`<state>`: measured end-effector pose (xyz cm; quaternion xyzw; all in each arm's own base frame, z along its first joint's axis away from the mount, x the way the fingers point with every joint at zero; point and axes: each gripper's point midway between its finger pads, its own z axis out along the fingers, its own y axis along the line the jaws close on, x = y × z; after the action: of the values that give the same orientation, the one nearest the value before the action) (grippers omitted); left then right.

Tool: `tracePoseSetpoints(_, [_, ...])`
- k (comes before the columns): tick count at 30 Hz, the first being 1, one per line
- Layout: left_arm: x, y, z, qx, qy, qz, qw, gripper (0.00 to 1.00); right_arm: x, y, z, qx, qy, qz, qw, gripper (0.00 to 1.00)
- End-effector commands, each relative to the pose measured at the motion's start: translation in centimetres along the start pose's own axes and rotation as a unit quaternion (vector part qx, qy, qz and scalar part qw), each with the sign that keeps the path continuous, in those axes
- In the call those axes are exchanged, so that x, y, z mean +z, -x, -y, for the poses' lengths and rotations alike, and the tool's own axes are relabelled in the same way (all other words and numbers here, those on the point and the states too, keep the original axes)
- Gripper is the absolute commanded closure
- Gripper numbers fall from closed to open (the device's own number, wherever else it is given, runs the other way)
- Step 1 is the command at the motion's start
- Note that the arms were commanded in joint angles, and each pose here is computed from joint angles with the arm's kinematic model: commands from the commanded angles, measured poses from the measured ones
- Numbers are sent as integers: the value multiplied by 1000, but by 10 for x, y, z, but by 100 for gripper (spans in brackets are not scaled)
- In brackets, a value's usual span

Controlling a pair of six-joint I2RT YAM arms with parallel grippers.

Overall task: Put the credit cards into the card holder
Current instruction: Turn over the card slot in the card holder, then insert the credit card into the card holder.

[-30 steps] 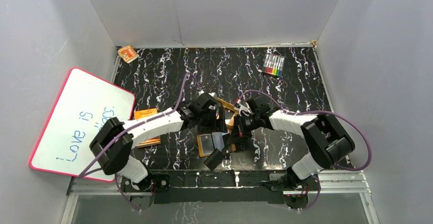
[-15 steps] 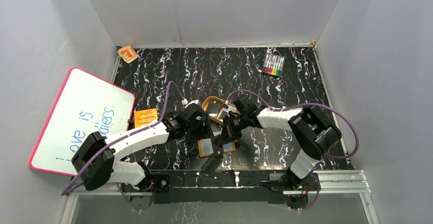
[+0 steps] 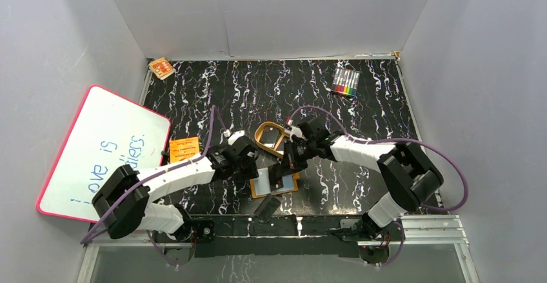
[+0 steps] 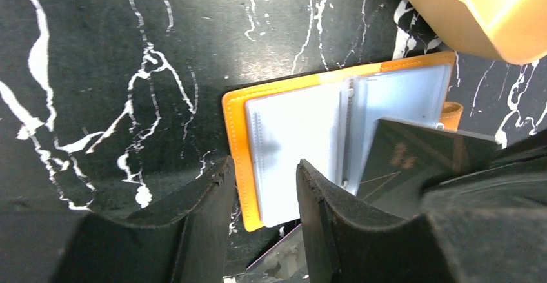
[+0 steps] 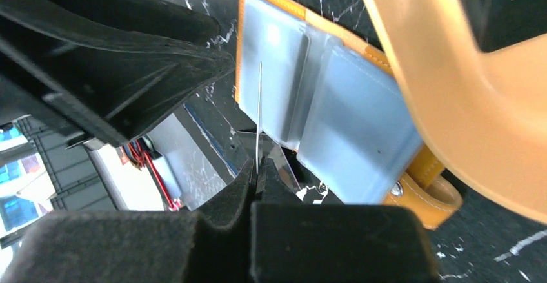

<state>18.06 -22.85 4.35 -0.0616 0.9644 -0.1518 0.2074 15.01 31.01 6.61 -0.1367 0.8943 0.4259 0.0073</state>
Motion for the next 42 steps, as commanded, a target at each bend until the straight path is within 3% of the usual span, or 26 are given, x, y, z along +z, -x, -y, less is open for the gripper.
tracePoseSetpoints(1, [-15,16,-9,-19,10,50,999,62,-18,20,-1,-6,6,53,999,100])
tracePoseSetpoints(9, [-13,9,-31,-35,41,48,997,64,-13,36,7,11,0,76,997,100])
tracePoseSetpoints(22, [5,-11,-39,-26,47,4,999,73,1,19,10,18,36,19,999,100])
tracePoseSetpoints(42, [18,-20,-39,-20,45,-23,999,76,17,9,14,24,46,-23,998,100])
